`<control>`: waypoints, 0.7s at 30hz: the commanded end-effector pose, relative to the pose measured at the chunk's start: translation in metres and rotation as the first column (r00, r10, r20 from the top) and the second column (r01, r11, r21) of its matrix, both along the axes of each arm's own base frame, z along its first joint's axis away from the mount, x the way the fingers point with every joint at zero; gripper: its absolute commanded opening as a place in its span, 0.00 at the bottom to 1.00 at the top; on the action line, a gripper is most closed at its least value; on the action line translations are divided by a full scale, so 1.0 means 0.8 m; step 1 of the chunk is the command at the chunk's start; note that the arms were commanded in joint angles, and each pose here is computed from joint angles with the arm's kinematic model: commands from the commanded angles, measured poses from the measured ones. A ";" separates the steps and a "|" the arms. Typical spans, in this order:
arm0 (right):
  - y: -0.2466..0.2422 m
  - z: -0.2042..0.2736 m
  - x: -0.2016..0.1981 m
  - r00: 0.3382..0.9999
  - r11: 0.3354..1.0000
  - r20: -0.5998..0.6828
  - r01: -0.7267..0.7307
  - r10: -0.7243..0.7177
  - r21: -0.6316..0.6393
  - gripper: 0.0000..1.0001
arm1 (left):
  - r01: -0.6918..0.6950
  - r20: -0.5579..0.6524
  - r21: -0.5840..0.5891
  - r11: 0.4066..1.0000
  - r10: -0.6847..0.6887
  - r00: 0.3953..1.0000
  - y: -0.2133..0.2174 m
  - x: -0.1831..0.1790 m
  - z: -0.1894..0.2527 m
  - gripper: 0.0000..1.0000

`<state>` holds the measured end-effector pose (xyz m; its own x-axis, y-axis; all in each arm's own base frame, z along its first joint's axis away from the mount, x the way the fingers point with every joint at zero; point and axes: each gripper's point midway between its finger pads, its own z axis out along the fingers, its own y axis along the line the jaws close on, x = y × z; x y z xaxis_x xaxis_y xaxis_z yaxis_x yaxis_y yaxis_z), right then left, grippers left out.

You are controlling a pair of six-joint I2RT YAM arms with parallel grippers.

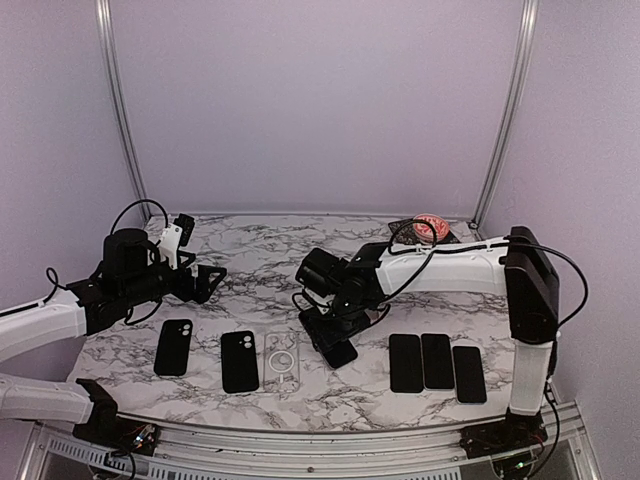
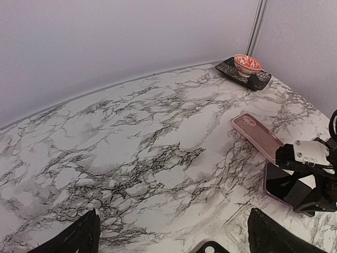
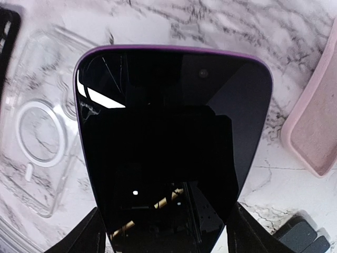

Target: Put the phone into the phone case

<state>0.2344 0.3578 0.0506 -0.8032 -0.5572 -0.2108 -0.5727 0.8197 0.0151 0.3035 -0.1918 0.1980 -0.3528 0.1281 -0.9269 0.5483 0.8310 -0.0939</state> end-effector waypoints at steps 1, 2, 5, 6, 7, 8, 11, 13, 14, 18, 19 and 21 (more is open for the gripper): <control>0.031 0.069 0.051 0.981 0.967 0.154 0.075 -0.114 0.243 0.44 | -0.007 0.006 0.014 1.000 0.007 1.000 0.001 0.001 -0.001 0.99; 0.031 0.076 0.060 0.975 0.960 0.174 0.088 -0.137 0.265 0.44 | -0.006 0.007 0.015 1.000 0.006 1.000 0.001 0.001 -0.001 0.99; 0.011 0.093 0.099 0.930 0.944 0.262 0.186 -0.259 0.274 0.44 | -0.006 0.000 0.016 1.000 0.006 1.000 0.001 0.002 -0.003 0.99; -0.003 0.095 0.116 0.904 0.934 0.290 0.240 -0.315 0.266 0.44 | -0.008 -0.003 0.014 1.000 0.008 1.000 0.001 0.002 -0.003 0.99; -0.018 0.097 0.134 0.877 0.918 0.307 0.293 -0.369 0.265 0.44 | -0.013 -0.007 0.008 1.000 0.013 1.000 0.001 0.002 -0.003 0.99; -0.029 0.096 0.149 0.851 0.905 0.330 0.332 -0.409 0.267 0.44 | -0.018 -0.011 0.000 1.000 0.018 1.000 0.001 0.003 -0.002 0.99; -0.053 0.095 0.184 0.779 0.870 0.393 0.406 -0.489 0.279 0.44 | -0.042 -0.021 -0.031 0.999 0.041 0.999 0.000 0.008 0.006 0.99; -0.061 0.092 0.197 0.749 0.859 0.422 0.435 -0.511 0.270 0.43 | -0.068 -0.035 -0.063 0.996 0.066 0.997 0.000 0.013 0.012 0.99; -0.065 0.090 0.202 0.736 0.854 0.434 0.448 -0.521 0.265 0.42 | -0.075 -0.042 -0.080 0.994 0.072 0.997 -0.001 0.016 0.016 0.99; -0.076 0.083 0.214 0.712 0.841 0.449 0.475 -0.540 0.259 0.41 | -0.079 -0.086 -0.120 0.990 0.069 0.994 -0.011 0.022 0.017 0.99; -0.079 0.078 0.215 0.710 0.838 0.446 0.483 -0.545 0.254 0.41 | -0.075 -0.088 -0.123 0.990 0.065 0.994 -0.014 0.023 0.018 0.99; -0.084 0.066 0.212 0.715 0.838 0.440 0.491 -0.543 0.237 0.41 | -0.070 -0.087 -0.123 0.990 0.060 0.994 -0.017 0.024 0.019 0.99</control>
<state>0.3878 0.2895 0.0882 -0.7924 -0.1052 -0.6009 -0.0751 0.9944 -0.0750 0.3179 -0.1968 0.1997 -0.4329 0.0264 -0.9011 0.4787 0.8537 -0.2050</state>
